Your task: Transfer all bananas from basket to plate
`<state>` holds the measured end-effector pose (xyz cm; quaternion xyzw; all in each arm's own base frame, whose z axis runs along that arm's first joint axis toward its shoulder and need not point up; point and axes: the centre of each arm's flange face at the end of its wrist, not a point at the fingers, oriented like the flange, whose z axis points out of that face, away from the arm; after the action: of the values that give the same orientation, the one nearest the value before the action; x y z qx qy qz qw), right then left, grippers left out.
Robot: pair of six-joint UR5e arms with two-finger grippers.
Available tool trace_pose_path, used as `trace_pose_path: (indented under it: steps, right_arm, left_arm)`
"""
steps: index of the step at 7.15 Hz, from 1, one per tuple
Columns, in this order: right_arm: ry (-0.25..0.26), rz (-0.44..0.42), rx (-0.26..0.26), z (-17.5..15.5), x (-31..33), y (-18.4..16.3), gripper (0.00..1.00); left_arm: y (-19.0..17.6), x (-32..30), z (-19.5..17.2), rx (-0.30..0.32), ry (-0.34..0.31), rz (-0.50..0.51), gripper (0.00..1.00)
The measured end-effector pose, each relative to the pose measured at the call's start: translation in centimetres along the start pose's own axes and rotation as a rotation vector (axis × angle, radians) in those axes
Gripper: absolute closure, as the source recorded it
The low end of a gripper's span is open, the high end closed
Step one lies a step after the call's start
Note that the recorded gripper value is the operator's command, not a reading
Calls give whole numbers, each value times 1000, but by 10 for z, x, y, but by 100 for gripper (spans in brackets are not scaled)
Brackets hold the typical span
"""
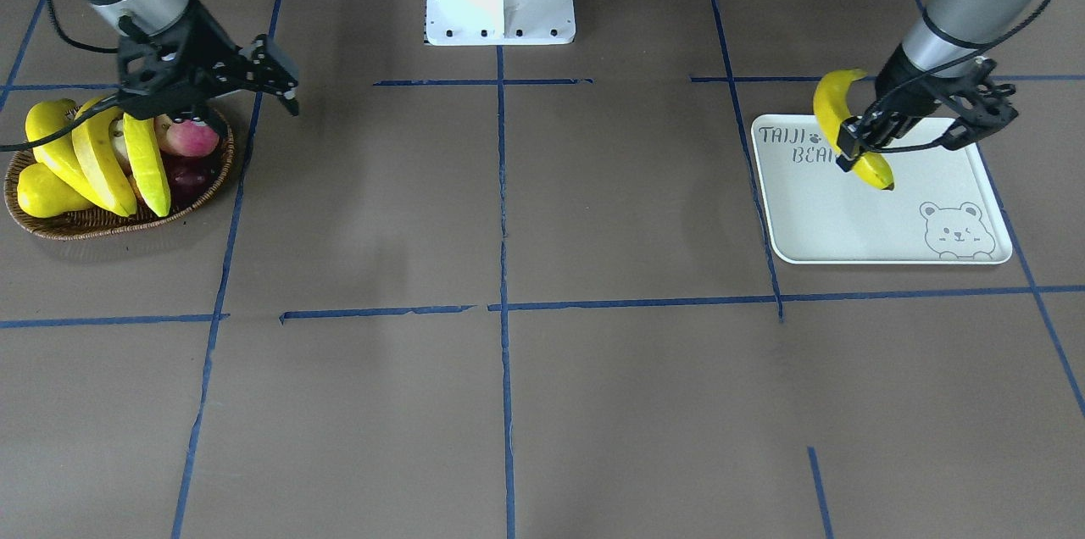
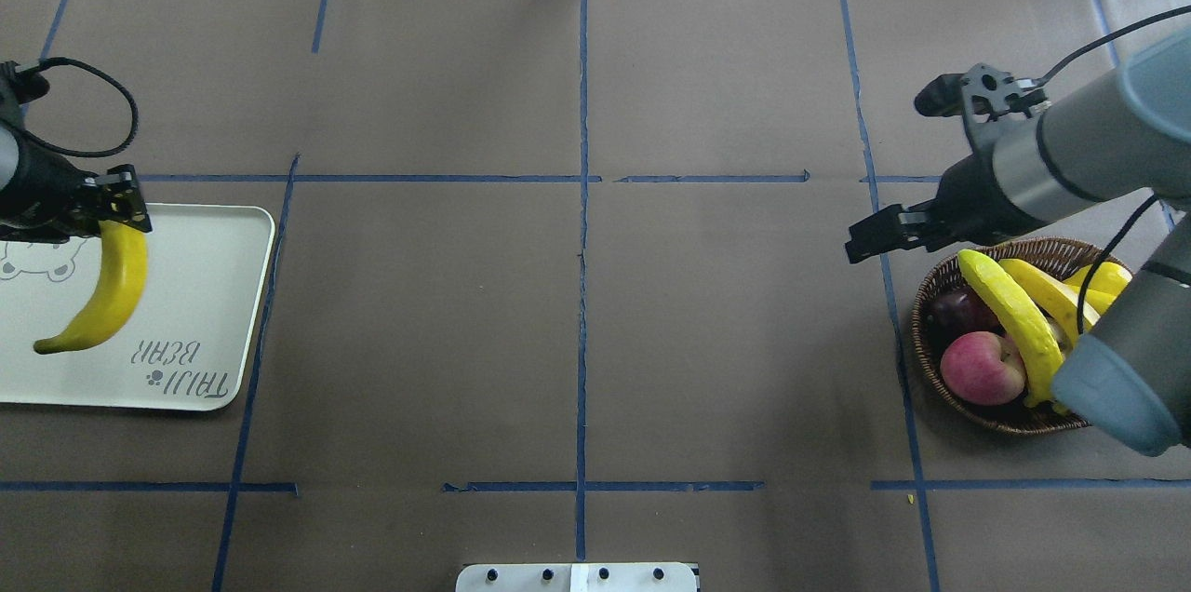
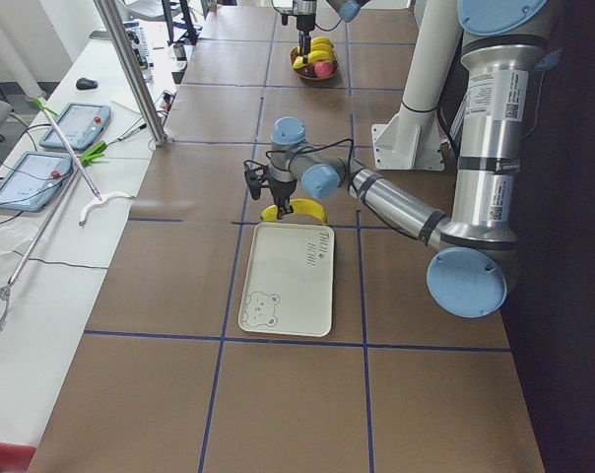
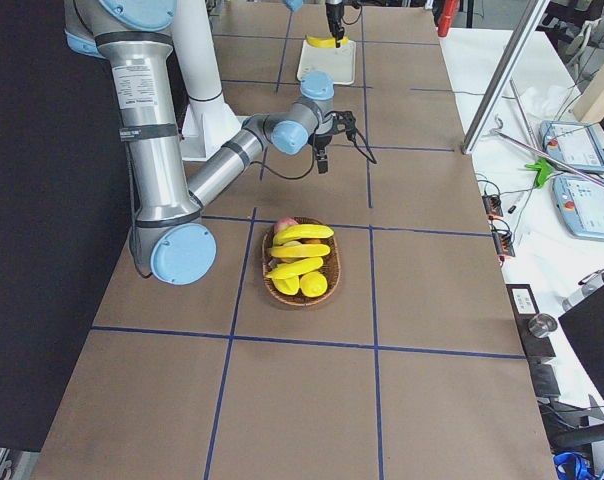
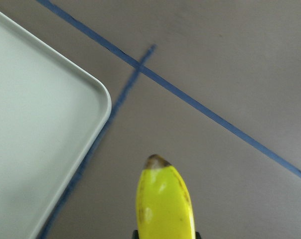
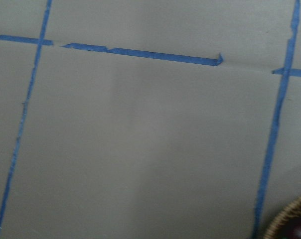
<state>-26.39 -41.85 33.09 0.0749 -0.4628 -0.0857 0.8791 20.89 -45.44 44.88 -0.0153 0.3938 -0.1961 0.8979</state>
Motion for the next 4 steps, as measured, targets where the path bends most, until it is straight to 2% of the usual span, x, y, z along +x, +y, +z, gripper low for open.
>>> trace_pose_path:
  steps: [2, 4]
  right_arm:
    - [33, -79, -23, -21, 81, 10, 0]
    - [49, -107, -30, -27, 113, 16, 0]
  left_arm:
    - [-34, -59, 29, -1, -29, 20, 100]
    - [-60, -119, 73, 30, 3, 28, 100]
